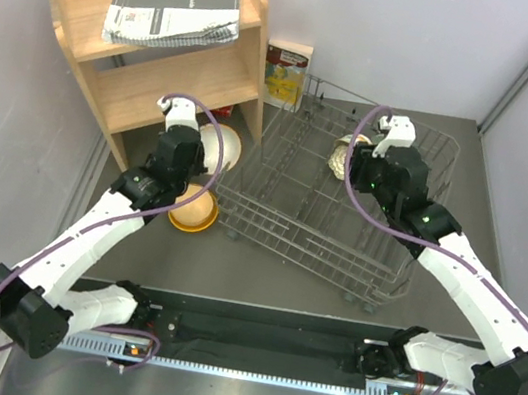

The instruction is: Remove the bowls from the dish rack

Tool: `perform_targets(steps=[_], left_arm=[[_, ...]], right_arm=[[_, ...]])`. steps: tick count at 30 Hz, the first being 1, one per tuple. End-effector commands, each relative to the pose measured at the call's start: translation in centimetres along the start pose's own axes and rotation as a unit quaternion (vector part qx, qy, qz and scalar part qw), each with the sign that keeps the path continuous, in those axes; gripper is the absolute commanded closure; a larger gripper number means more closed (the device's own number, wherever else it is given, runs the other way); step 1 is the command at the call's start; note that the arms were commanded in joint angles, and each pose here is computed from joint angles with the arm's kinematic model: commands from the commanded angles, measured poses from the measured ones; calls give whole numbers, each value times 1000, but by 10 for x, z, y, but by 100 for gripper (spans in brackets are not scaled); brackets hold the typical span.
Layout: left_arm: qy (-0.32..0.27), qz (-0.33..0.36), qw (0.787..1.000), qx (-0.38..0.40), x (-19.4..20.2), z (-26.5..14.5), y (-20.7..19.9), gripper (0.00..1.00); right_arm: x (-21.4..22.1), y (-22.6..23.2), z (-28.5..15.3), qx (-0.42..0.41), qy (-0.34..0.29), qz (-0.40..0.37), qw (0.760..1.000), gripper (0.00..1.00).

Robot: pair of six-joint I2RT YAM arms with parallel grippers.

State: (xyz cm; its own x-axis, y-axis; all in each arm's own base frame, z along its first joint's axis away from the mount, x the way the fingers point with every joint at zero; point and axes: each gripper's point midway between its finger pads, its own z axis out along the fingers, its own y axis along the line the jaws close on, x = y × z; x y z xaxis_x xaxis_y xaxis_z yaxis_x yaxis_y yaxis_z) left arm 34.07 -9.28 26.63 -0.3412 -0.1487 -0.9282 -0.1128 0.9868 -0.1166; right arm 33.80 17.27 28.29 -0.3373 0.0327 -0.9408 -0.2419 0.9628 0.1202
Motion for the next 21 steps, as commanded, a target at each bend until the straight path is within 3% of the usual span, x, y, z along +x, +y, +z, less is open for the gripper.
perform_targets(steps=[1,9,21], left_arm=[[5,-33,999,-40,16,-8,22,100],[65,-34,991,-114,55,9,56,100],[173,-29,979,-101,104,20,65,100]], right_arm=[[-6,-15,-5,21,-15,-2,1000,47],[-3,-21,-4,25,-10,-1,1000,48],[1,-33,-4,39,-7,-6,999,48]])
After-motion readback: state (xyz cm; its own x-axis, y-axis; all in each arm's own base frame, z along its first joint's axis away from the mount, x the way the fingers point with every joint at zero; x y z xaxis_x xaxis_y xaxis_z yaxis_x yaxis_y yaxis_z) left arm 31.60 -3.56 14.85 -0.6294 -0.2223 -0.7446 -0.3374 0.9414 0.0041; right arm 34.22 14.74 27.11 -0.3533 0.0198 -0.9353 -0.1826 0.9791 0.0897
